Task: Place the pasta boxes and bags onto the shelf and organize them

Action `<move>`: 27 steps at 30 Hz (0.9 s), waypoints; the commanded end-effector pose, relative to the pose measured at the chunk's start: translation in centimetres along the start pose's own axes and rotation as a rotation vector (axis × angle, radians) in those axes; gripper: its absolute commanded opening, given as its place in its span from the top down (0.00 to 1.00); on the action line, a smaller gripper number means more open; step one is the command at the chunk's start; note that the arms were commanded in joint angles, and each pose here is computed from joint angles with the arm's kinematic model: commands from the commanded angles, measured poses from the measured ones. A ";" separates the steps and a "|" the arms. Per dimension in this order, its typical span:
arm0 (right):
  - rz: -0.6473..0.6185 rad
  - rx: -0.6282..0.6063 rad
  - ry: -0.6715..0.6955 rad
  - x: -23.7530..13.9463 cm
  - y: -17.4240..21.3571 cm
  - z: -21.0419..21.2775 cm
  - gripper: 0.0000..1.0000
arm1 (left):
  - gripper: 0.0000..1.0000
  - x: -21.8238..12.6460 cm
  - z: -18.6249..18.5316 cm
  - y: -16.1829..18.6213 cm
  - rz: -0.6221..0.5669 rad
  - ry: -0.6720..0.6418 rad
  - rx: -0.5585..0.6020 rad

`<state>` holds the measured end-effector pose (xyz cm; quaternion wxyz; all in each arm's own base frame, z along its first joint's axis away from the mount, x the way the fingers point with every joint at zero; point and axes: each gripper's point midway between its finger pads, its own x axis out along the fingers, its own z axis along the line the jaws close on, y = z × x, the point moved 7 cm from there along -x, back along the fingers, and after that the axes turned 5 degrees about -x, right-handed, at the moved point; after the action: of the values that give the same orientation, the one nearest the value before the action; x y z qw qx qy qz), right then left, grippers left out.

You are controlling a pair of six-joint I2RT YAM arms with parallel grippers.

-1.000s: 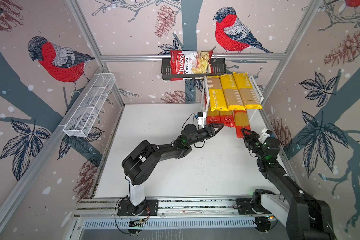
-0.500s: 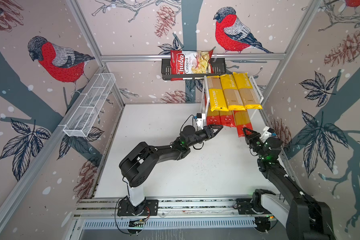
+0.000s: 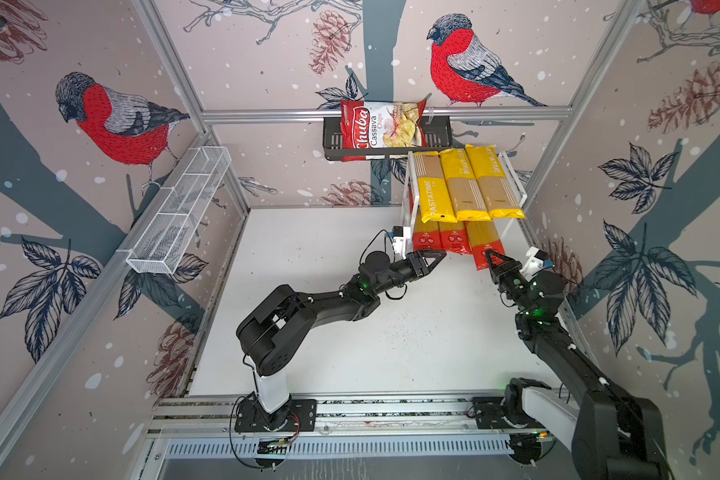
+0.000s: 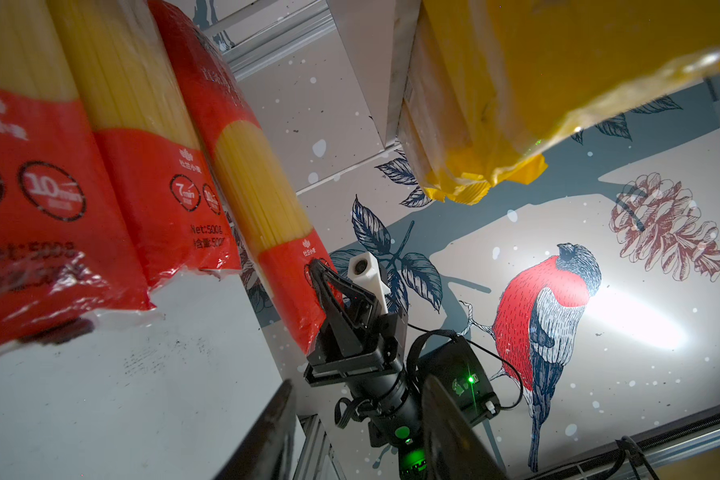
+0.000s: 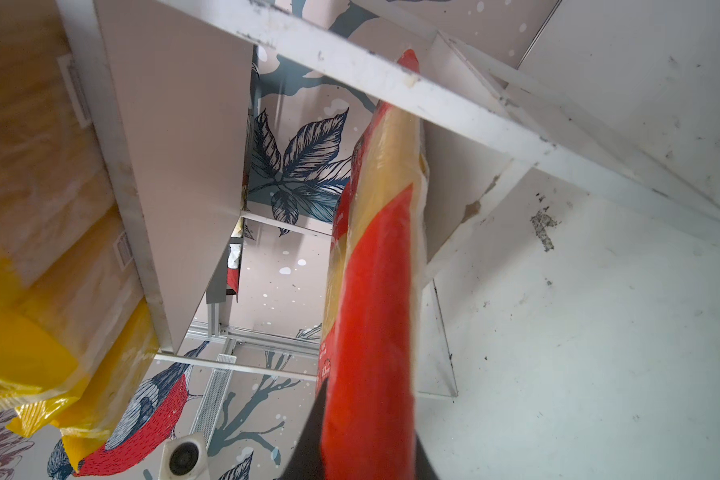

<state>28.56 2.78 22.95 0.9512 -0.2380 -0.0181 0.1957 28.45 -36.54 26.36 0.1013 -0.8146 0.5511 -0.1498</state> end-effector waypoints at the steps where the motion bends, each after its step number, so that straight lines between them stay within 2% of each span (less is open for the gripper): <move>1: -0.067 -0.109 -0.162 0.3 -1.8 3.4 0.89 | 0.51 0.0 -1.3 -0.3 -0.013 0.045 0.037; 4: -0.053 -0.101 -0.142 1.2 -2.0 2.9 0.88 | 0.51 -0.1 -1.3 -0.3 -0.014 0.038 0.043; 10: -0.013 -0.069 -0.076 2.9 -1.9 1.0 0.79 | 0.51 -0.2 -1.3 0.0 -0.010 0.023 0.055; 19: 0.033 -0.047 0.062 2.6 -1.1 -1.2 0.51 | 0.51 -1.0 -0.9 0.4 -0.009 -0.006 0.068; 23: 0.034 -0.049 0.081 1.6 -0.6 -1.5 0.38 | 0.51 -1.2 -0.7 0.7 -0.005 -0.007 0.068; 27: 0.050 -0.049 0.131 0.8 -0.4 -2.1 0.32 | 0.51 -1.3 -0.6 0.8 -0.005 -0.008 0.067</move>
<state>30.05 1.97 21.68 0.9438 -0.2607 0.0319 0.2005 27.34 -35.75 25.53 0.1283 -0.8141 0.5488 -0.1401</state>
